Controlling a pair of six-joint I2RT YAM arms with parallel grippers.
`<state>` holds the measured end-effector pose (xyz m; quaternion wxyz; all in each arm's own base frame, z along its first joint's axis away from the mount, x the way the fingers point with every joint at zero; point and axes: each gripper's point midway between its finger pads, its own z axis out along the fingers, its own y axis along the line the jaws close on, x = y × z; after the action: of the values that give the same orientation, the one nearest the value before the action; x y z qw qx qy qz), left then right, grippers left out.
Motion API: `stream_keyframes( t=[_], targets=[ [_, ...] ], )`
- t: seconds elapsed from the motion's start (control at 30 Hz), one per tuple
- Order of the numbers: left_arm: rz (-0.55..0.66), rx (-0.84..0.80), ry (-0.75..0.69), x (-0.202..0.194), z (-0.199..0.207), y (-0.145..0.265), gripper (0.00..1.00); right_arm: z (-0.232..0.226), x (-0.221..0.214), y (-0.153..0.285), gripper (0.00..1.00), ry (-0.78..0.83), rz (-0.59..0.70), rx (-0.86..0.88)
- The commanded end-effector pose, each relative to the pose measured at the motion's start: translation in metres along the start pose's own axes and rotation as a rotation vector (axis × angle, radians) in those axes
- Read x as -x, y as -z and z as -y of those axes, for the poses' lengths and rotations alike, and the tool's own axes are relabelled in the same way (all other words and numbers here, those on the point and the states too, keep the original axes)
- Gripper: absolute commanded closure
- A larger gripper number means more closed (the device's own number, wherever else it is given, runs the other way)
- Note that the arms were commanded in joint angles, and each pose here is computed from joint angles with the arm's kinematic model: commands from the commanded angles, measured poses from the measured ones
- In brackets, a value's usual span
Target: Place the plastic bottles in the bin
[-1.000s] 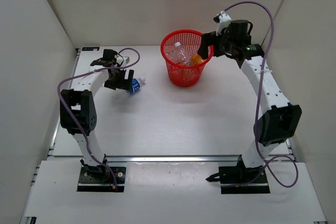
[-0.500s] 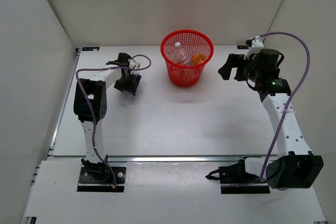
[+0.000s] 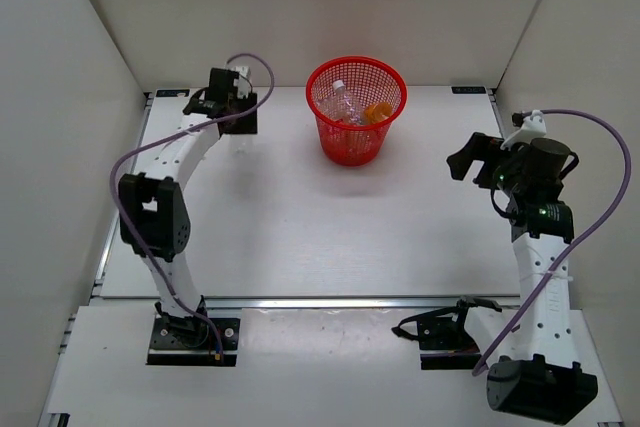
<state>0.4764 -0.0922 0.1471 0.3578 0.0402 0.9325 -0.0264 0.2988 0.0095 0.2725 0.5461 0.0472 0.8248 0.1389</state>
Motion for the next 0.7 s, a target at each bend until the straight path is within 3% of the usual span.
stream_keyframes(
  t=[0.0, 0.07, 0.2, 0.23, 0.3, 0.33, 0.4, 0.57, 0.63, 0.67],
  targets=[
    [0.436, -0.194, 0.176, 0.122, 0.061, 0.108, 0.58, -0.007, -0.001, 0.004, 0.05, 0.01, 0.002, 0.03],
    [0.592, -0.317, 0.271, 0.156, 0.094, 0.142, 0.55, -0.011, -0.001, 0.006, 0.05, 0.015, 0.012, 0.04],
    [0.724, -0.407, 0.311, 0.194, 0.159, 0.171, 0.58, -0.015, -0.007, 0.008, 0.05, 0.021, 0.006, 0.057],
    [0.683, -0.394, 0.302, 0.189, 0.172, 0.149, 0.53, -0.017, -0.008, 0.009, 0.05, 0.024, 0.003, 0.065],
    [0.699, -0.475, 0.31, 0.206, 0.209, 0.161, 0.57, -0.015, -0.009, 0.011, 0.05, 0.04, 0.0, 0.054],
    [0.666, -0.499, 0.303, 0.2, 0.229, 0.145, 0.56, -0.014, -0.014, 0.012, 0.05, 0.036, -0.013, 0.049],
    [0.694, -0.512, 0.335, 0.209, 0.244, 0.144, 0.54, -0.01, -0.011, 0.014, 0.04, 0.05, 0.0, 0.031],
    [0.624, -0.513, 0.362, 0.189, 0.272, 0.101, 0.52, -0.007, -0.018, 0.012, 0.01, 0.047, -0.021, 0.022],
    [0.594, -0.534, 0.359, 0.18, 0.278, 0.094, 0.32, -0.007, -0.019, 0.012, 0.01, 0.046, -0.021, 0.021],
    [0.585, -0.543, 0.357, 0.177, 0.28, 0.094, 0.28, -0.004, -0.018, 0.012, 0.01, 0.049, -0.021, 0.009]
  ],
)
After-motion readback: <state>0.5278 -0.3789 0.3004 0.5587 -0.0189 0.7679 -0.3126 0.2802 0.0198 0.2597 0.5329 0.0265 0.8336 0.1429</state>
